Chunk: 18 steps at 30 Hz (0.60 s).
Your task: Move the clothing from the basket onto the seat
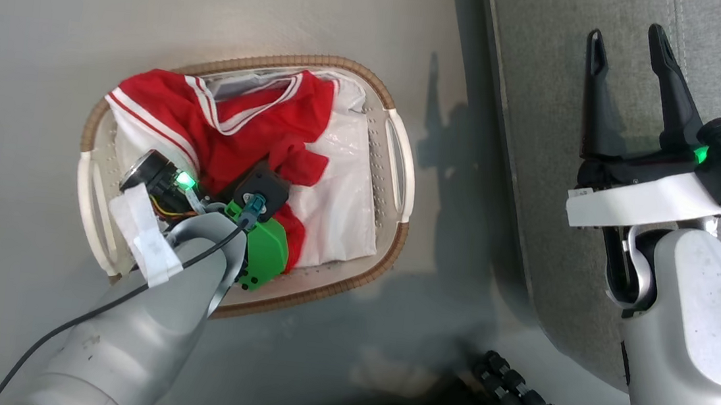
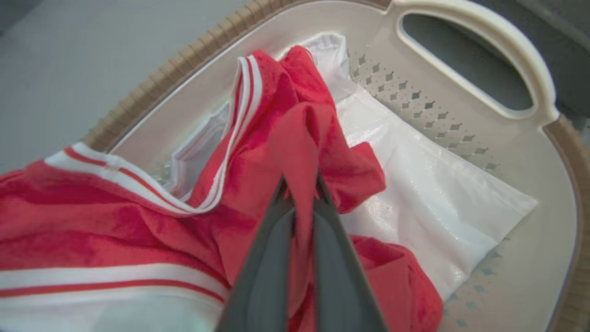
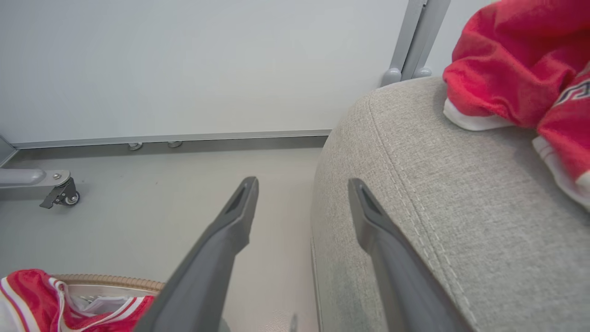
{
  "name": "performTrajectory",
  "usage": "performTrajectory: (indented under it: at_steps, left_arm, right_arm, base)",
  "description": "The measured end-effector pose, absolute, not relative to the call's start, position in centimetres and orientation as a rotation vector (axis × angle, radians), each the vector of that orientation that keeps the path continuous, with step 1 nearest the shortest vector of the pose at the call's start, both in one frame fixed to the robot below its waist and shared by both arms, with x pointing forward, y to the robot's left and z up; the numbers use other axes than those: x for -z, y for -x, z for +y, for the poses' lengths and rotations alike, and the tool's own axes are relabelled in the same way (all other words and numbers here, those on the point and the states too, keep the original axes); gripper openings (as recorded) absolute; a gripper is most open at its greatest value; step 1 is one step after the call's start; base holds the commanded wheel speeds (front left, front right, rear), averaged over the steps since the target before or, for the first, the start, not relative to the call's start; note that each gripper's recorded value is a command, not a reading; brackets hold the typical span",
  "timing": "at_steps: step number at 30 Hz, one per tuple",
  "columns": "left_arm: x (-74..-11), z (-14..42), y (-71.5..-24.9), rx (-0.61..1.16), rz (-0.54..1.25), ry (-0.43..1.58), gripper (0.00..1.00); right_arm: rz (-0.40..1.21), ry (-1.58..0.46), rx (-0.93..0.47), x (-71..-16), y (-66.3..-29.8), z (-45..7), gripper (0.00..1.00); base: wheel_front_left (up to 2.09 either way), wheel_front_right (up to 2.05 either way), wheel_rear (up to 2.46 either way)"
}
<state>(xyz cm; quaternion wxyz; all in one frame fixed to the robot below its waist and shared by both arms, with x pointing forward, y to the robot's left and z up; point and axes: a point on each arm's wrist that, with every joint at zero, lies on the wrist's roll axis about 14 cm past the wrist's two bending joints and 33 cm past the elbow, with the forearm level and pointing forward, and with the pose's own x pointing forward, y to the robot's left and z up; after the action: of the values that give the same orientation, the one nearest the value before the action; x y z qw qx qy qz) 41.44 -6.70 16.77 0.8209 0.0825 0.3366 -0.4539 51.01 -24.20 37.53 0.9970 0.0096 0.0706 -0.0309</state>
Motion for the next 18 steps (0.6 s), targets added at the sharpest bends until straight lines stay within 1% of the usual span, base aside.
performTrajectory:
  at_steps: [8,12,18]
  left_arm:
    - [-22.9,-5.5,-44.0,0.958,0.52,-0.212,0.0]
    - [-26.9,-4.8,-45.5,0.947,0.408,-0.244,0.0]
    - [-32.6,-4.0,-46.4,0.955,0.273,-0.304,0.0]
  right_arm:
    - [0.133,-0.002,0.052,-39.3,-49.5,-23.6,1.0]
    - [0.13,0.0,0.048,-40.3,-48.4,-23.2,1.0]
    - [0.137,-0.005,0.024,-41.4,-46.3,-22.0,1.0]
  base:
    - [0.0,0.0,0.0]
    - [0.0,0.0,0.0]
    - [0.0,0.0,0.0]
